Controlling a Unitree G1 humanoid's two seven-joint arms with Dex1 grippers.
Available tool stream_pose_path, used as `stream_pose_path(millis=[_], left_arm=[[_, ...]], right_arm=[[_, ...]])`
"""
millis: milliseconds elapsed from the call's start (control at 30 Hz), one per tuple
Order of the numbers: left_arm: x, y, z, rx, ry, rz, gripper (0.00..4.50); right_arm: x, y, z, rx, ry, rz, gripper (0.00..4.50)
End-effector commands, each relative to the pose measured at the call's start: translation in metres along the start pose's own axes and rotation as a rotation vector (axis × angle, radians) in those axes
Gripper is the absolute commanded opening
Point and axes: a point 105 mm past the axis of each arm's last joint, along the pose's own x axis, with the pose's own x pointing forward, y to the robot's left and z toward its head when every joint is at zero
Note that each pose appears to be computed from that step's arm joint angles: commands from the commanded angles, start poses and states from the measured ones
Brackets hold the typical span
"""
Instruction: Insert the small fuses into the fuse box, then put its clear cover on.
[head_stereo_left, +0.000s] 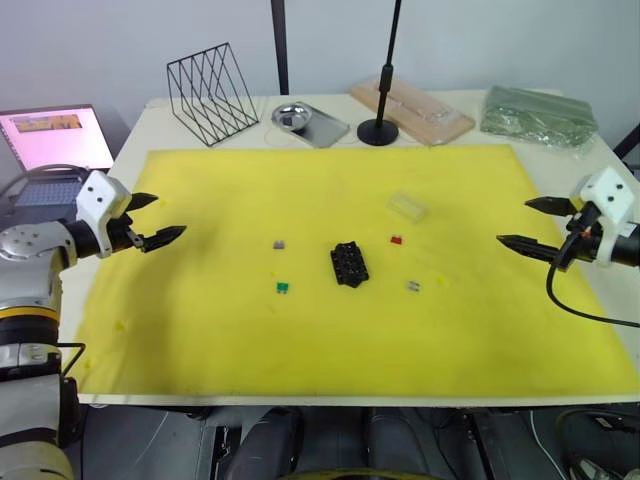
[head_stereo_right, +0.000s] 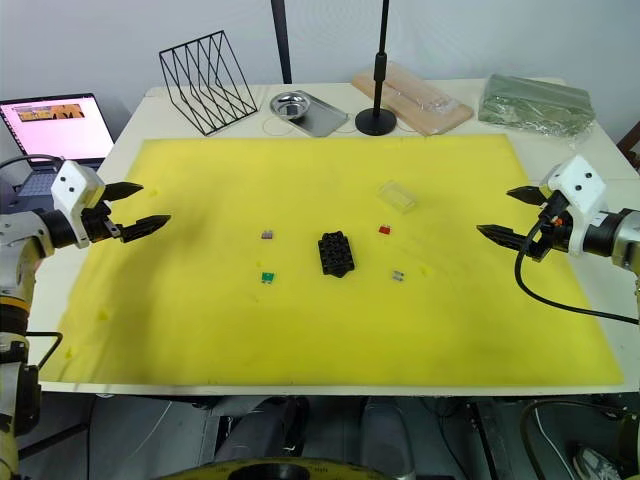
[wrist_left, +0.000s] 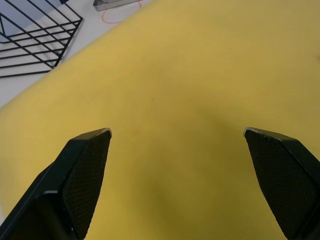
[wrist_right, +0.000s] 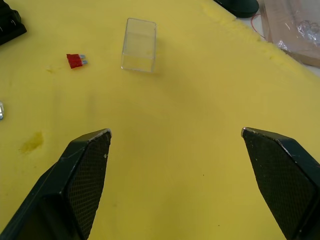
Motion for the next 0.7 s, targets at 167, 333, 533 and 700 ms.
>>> stream_pose_path(millis=[167,333,533,700], left_arm=[[-0.0011,0.0106,0.0143,0.046,-0.026,0.045,4.5],[-0.0004,0.0131,0.0167,0.052,-0.043,0.063,4.5],[0.0003,0.0159,0.0193,0.059,-0.051,0.073,4.5],[0.0019,0.0142,0.0193,0.062,-0.055,0.065,4.5]], right_arm=[[-0.0085,-0.0067,0.0084,-0.031,-0.017,-0.035,4.45],[-0.0098,-0.008,0.0061,-0.028,-0.015,-0.048,4.45],[-0.0104,-0.0099,0.0058,-0.026,-0.016,-0.057,4.45],[-0.0102,-0.0101,0.0078,-0.018,-0.025,-0.058,4.45]])
